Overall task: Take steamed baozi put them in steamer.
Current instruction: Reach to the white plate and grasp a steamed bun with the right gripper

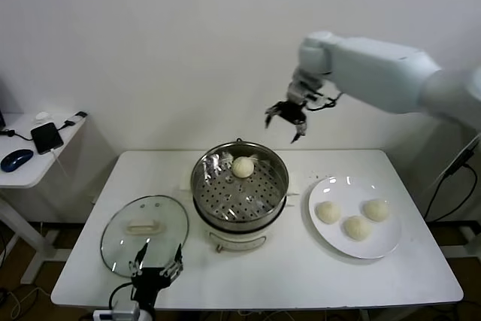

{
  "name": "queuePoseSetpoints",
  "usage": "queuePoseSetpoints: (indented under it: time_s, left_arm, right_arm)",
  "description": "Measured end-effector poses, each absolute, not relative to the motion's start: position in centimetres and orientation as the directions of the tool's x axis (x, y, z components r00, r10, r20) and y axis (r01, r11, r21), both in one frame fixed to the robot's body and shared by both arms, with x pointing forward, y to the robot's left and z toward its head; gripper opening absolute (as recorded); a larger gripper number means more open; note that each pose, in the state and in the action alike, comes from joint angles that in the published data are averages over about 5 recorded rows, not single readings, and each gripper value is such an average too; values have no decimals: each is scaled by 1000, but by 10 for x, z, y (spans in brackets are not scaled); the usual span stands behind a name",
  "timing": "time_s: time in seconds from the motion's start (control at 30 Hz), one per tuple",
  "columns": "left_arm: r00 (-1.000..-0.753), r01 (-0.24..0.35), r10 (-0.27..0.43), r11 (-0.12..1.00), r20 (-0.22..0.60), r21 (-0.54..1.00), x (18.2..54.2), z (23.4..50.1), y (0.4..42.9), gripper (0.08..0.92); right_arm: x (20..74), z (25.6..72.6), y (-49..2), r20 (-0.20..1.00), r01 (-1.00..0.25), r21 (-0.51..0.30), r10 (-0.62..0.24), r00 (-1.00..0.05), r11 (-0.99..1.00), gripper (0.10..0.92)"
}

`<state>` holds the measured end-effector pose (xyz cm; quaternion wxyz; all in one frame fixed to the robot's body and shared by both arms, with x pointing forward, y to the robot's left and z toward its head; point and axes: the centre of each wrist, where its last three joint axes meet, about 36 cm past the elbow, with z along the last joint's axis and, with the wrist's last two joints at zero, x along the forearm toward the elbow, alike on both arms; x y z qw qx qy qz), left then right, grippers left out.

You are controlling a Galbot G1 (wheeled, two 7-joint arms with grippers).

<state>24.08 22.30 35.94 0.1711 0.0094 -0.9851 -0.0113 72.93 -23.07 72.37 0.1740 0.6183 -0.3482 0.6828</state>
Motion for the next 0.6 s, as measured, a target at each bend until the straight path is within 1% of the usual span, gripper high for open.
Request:
queuePoseSetpoints:
  time_s: [0.13,0.23,0.4,0.6]
  left_arm:
    - [-940,-21,-29,999,339,29,241,358,225,823]
    - [-939,-24,-33,999,343,30,241,357,226,823]
    - [-936,-31,-39,999,349,31,239,355,226,823]
    - [-933,-38,-49,999,357,36,238,352,228,823]
  right_arm:
    - [705,703,-292,968,-828,-247,-175,-182,-503,823]
    - [685,678,-322,970,-904,-223,-174,-169,-365,823]
    - [660,626,-346,976,-968,-165,-172,-132,-191,823]
    - [645,562,-353,984,-992,-101,-157,-89,-71,823]
